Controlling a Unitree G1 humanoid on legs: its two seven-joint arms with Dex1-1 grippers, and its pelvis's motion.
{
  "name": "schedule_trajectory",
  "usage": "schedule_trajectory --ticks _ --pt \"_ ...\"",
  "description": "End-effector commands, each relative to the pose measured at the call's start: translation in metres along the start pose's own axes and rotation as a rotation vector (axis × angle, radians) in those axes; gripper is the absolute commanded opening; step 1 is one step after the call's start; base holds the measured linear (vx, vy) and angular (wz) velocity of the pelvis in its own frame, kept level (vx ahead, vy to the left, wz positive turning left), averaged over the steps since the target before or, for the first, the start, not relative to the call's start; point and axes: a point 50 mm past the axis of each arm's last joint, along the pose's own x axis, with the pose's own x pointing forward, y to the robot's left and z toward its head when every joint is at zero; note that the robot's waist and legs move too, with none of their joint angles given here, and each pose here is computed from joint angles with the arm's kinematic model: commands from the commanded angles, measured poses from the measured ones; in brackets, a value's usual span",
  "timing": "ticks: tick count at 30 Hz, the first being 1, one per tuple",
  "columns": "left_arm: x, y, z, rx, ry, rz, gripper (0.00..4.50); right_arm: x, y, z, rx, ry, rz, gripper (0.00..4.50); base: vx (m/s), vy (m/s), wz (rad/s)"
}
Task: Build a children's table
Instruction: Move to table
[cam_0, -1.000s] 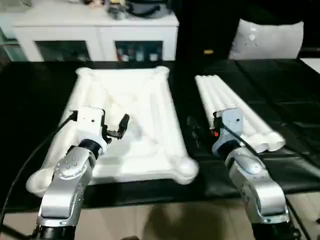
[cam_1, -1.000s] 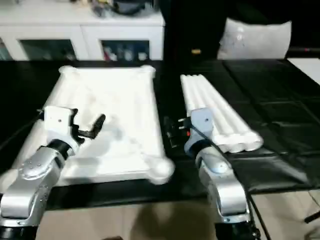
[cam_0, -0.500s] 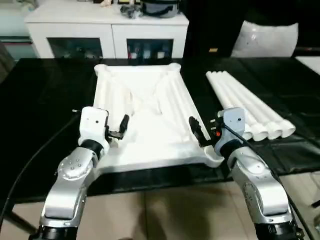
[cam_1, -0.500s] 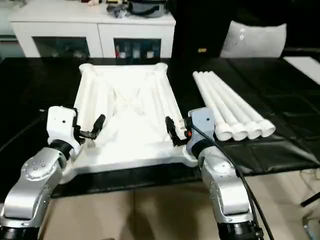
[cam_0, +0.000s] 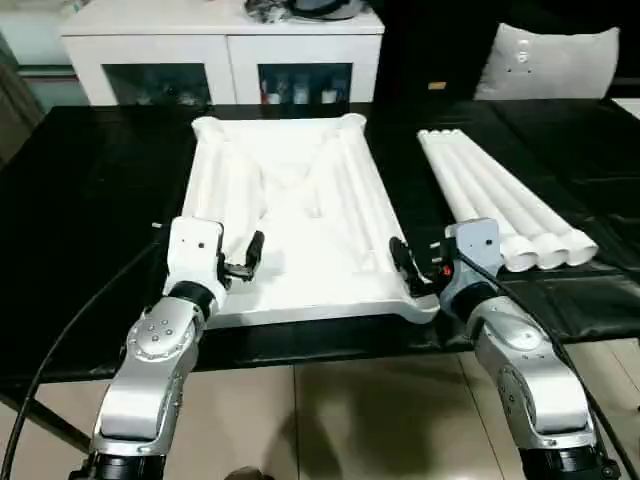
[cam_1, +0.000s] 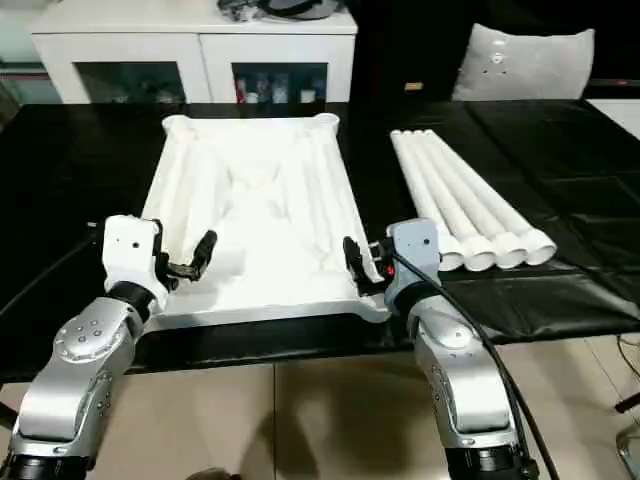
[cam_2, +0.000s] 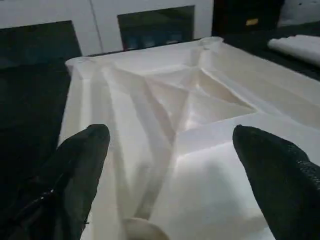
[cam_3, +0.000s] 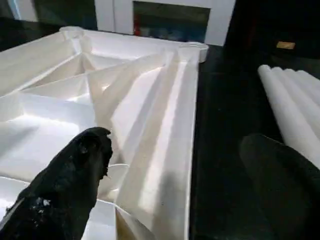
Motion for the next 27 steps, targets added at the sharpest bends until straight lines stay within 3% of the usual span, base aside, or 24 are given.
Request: schedule_trajectory --ticks 1,12,21,27 --pt "-0.001 -0.002 0.002 0.012 -0.007 0.001 4.43 0.001 0.001 0.005 -0.015 -0.006 0.001 4.5 0.023 -0.017 0.33" --pt "-0.007 -0.004 0.0 -0.051 0.005 -0.032 4.43 -0.004 0.005 0.001 0.002 0.021 0.012 4.5 0.001 -0.129 0.12" --pt "-0.014 -0.007 -0.003 -0.067 0.007 -0.037 4.43 -0.001 0.006 0.003 -0.003 0.02 0.026 4.5 0.013 0.03 -0.02" --pt "-0.017 -0.008 -0.004 -0.069 0.015 -0.048 4.43 -0.002 0.008 0.002 -0.004 0.025 0.035 4.5 0.122 0.063 -0.05"
